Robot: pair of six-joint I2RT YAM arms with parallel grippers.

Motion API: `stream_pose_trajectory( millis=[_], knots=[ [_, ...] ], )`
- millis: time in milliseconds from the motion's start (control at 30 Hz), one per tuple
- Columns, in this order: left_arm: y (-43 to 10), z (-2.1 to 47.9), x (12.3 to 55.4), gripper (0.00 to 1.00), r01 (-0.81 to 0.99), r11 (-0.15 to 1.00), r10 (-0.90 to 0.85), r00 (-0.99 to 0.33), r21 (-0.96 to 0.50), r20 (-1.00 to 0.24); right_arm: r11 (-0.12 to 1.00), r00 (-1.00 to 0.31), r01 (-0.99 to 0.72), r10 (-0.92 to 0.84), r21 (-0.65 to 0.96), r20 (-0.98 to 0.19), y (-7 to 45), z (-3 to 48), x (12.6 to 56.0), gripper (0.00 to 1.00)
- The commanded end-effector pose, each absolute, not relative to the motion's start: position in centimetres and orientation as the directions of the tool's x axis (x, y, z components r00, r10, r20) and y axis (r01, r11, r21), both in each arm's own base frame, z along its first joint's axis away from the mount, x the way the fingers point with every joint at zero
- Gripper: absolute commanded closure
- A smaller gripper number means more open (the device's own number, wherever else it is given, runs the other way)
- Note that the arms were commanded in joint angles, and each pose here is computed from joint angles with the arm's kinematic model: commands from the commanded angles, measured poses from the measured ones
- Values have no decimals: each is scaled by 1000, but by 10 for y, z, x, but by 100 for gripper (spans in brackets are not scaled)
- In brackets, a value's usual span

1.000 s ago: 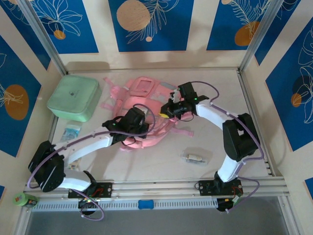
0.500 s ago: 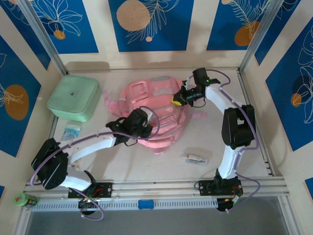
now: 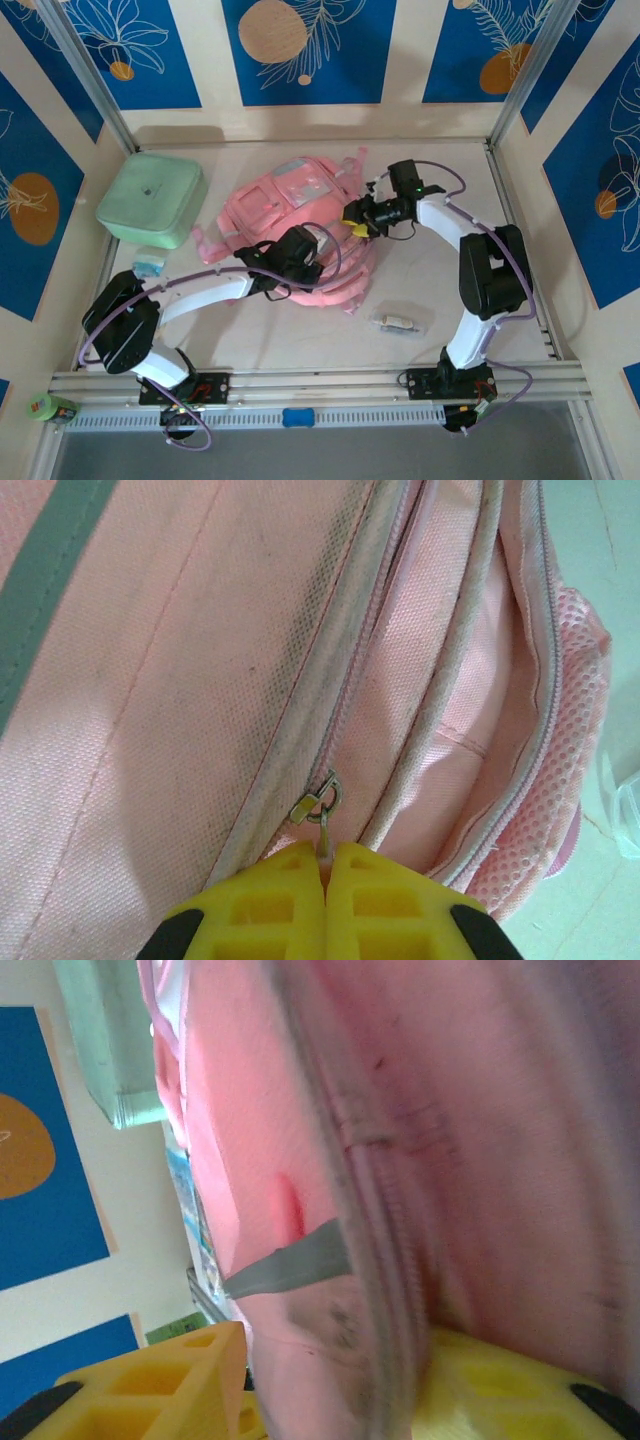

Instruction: Pack the student bag

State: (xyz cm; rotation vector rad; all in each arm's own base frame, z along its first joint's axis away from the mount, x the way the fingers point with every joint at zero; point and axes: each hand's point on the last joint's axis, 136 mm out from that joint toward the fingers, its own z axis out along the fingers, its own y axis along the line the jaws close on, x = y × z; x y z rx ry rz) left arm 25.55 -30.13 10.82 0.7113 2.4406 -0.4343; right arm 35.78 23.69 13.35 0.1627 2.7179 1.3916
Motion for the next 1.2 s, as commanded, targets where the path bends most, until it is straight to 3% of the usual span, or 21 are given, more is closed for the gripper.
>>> stream_pose_trajectory(
  millis=[0, 133, 233, 433, 633, 867, 1100, 1167],
  knots=[
    [-292, 109, 259, 100, 575, 810, 413, -697, -113, -587, 528, -993, 2, 98, 849, -59, 257, 150, 355, 65],
    [-271, 112, 263, 100, 523, 850, 386, -698, -62, -603, 533, -988, 54, 152, 845, -33, 242, 140, 365, 90],
    [-240, 110, 269, 100, 436, 898, 316, -721, -49, -617, 543, -985, 62, 169, 838, -37, 233, 139, 370, 100],
    [-165, 99, 287, 100, 182, 978, 91, -806, -99, -584, 569, -983, 65, 179, 820, -47, 239, 137, 357, 100],
    [-169, 97, 285, 100, 218, 970, 120, -813, -107, -570, 605, -980, 22, 169, 796, -102, 248, 147, 350, 100],
    [-155, 83, 271, 100, 201, 974, 110, -824, -104, -556, 567, -965, 100, 256, 818, -60, 222, 146, 374, 100],
    [-158, 84, 287, 100, 180, 969, 58, -835, -172, -547, 625, -982, 37, 169, 780, -89, 248, 152, 360, 100],
    [-170, 90, 287, 100, 207, 952, 55, -839, -224, -541, 620, -981, 50, 178, 783, -78, 244, 153, 354, 83]
  ],
)
